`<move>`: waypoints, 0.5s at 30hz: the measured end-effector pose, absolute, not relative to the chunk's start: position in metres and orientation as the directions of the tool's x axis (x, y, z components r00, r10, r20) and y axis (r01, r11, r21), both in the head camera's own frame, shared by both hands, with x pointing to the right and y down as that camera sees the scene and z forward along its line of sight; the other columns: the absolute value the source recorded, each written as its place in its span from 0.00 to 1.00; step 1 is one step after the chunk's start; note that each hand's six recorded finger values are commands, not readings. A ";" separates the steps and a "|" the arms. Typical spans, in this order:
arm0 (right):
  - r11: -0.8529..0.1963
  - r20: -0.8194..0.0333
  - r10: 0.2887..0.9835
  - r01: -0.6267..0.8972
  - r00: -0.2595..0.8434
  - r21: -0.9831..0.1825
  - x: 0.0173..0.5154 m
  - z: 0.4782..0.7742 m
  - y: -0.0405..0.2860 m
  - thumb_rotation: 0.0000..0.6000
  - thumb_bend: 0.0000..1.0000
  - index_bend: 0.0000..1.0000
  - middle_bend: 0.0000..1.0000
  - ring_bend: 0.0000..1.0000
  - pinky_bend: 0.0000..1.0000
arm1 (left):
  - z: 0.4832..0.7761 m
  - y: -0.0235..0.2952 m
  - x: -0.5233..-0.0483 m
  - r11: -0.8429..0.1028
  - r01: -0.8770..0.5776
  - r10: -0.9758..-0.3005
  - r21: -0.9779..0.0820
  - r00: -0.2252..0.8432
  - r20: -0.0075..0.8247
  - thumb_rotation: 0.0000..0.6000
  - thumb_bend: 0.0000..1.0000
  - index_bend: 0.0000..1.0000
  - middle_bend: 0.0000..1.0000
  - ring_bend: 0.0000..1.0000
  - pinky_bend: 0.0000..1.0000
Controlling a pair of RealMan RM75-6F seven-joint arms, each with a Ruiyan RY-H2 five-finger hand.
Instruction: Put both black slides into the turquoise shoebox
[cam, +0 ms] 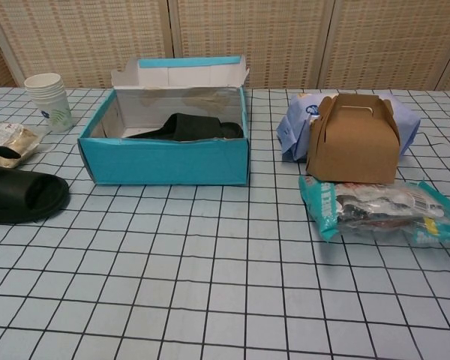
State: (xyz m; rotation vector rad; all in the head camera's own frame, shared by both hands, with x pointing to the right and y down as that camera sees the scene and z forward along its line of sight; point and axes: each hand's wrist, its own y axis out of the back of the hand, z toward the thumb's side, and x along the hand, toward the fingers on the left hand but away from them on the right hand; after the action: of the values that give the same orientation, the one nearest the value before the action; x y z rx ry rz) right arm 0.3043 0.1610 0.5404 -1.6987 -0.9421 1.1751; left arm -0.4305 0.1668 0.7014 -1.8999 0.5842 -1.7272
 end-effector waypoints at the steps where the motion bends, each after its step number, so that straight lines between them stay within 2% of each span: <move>1: -0.362 -0.321 0.907 0.114 0.274 -0.925 0.305 0.541 0.161 1.00 0.02 0.00 0.00 0.00 0.00 | 0.703 0.168 -0.428 -0.785 0.019 -0.614 -0.619 0.106 0.782 1.00 0.34 0.00 0.00 0.00 0.00; 7: -0.384 -0.340 0.900 0.124 0.274 -0.915 0.307 0.545 0.162 1.00 0.02 0.00 0.00 0.00 0.00 | 0.713 0.171 -0.417 -0.792 0.040 -0.601 -0.609 0.125 0.789 1.00 0.33 0.00 0.00 0.00 0.00; 15: -0.398 -0.351 0.895 0.135 0.276 -0.908 0.312 0.544 0.162 1.00 0.02 0.00 0.00 0.00 0.00 | 0.729 0.168 -0.423 -0.784 0.102 -0.605 -0.612 0.093 0.791 1.00 0.33 0.00 0.00 0.00 0.00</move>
State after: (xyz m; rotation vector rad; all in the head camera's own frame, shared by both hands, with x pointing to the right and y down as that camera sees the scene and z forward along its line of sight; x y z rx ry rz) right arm 0.3121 0.1625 0.5435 -1.7432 -0.9425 1.1928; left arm -0.4232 0.1675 0.7287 -1.8487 0.4930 -1.7442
